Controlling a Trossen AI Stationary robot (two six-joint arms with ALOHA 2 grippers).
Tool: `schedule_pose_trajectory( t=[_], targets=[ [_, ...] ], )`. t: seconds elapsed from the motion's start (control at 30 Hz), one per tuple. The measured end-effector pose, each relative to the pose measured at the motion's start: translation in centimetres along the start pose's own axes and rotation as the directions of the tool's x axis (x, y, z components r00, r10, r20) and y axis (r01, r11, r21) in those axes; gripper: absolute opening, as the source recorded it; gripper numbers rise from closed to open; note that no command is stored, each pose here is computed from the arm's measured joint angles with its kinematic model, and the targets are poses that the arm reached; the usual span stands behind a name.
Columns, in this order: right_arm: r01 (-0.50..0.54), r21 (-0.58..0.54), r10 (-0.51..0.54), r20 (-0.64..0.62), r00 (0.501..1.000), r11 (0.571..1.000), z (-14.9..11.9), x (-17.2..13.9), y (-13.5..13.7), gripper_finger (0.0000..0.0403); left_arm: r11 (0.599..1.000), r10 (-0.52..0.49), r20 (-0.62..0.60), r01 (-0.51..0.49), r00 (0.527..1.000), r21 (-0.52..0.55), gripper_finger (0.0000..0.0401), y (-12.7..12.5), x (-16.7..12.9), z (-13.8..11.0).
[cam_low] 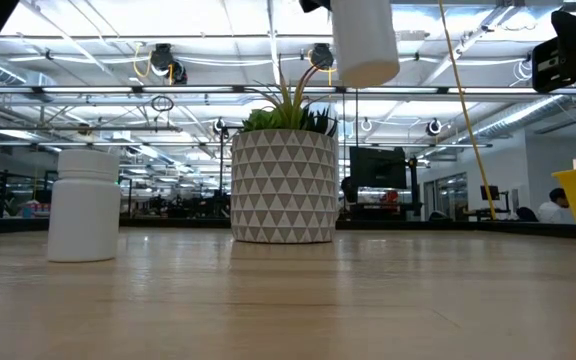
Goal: Pick and place pill bottles into a basket
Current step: Put the white pill bottle into the bin
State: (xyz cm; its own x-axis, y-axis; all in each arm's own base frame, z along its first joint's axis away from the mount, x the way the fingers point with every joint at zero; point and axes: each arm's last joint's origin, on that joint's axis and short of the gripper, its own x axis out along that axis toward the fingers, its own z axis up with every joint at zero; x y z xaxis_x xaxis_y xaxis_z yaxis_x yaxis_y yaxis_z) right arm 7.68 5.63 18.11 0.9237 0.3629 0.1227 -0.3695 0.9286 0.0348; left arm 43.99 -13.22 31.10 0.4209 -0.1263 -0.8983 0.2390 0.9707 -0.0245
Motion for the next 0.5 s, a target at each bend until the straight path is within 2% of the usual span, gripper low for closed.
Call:
schedule_pose_trajectory(
  t=[0.5],
  targets=[
    [0.000,-0.005,0.000,0.008,1.000,1.000,0.08,0.00,0.00,0.0204,1.000,0.001,-0.007,-0.001,1.000,-0.013,0.0165,0.00,0.00,-0.06]
  ],
)
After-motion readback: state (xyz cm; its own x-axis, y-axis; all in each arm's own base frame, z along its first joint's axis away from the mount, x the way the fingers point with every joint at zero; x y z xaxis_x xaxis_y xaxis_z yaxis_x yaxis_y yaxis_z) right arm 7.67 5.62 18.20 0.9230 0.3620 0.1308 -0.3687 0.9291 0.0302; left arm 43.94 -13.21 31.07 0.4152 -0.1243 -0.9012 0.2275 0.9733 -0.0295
